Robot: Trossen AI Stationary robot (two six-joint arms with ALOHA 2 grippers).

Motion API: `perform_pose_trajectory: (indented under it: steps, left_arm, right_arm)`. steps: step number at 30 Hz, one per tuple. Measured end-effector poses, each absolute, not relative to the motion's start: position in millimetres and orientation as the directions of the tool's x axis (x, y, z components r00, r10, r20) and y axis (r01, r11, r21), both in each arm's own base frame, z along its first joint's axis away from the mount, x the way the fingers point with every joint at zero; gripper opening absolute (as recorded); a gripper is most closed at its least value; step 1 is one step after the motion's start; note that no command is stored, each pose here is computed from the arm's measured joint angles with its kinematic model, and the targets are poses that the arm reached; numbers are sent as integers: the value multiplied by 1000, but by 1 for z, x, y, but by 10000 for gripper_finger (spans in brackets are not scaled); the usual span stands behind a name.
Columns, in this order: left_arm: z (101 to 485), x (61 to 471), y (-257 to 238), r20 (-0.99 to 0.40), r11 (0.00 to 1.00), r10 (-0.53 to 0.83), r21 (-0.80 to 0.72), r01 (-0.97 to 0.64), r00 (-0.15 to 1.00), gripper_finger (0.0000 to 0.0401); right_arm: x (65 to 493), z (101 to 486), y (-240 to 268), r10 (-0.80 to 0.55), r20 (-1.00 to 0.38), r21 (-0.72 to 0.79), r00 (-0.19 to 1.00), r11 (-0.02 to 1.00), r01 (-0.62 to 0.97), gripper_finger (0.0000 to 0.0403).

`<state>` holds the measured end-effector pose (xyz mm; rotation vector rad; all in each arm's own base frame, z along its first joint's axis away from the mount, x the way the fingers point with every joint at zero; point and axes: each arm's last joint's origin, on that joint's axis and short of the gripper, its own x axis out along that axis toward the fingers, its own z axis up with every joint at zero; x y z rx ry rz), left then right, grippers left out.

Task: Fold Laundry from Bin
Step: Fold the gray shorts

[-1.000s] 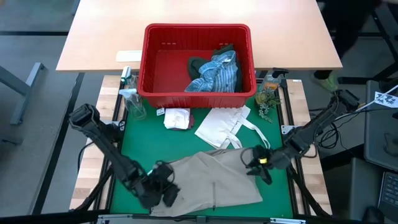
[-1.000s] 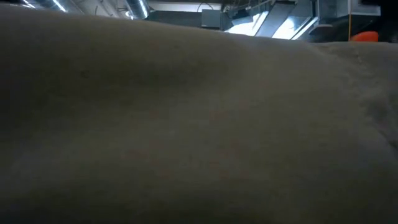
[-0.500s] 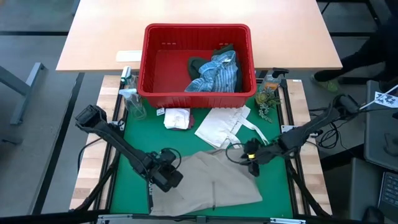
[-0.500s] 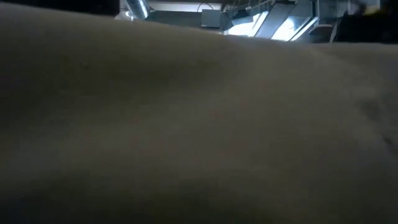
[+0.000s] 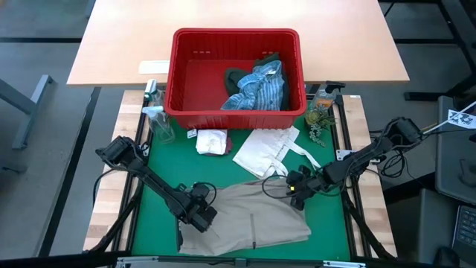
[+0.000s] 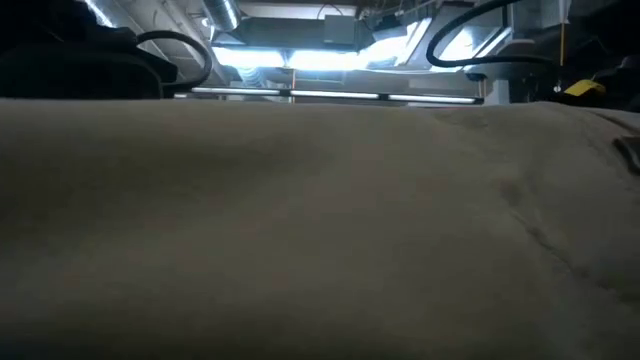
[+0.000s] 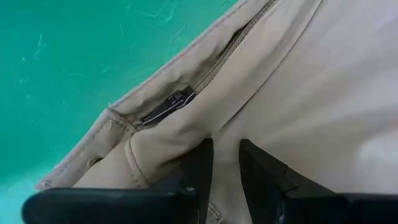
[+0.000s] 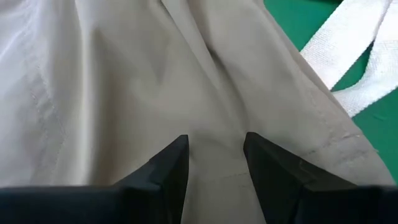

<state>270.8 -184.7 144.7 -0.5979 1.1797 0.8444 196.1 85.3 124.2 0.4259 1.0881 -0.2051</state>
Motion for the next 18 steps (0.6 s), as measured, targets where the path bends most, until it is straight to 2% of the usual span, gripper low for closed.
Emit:
perform_pose_trajectory:
  steps: [5, 10, 18]
  left_arm:
    - [156, 268, -184, -958, 573, 233, -5, -820, 168, 61]
    - [180, 261, -185, -943, 584, 221, -78, -808, 251, 47]
    - [208, 251, -184, -913, 598, 202, -171, -783, 354, 39]
  right_arm:
    - [195, 129, 85, 61, -880, 255, 471, 897, 361, 163]
    - [190, 137, 83, 87, -873, 282, 481, 893, 351, 163]
    - [184, 162, 82, 154, -796, 389, 585, 871, 300, 163]
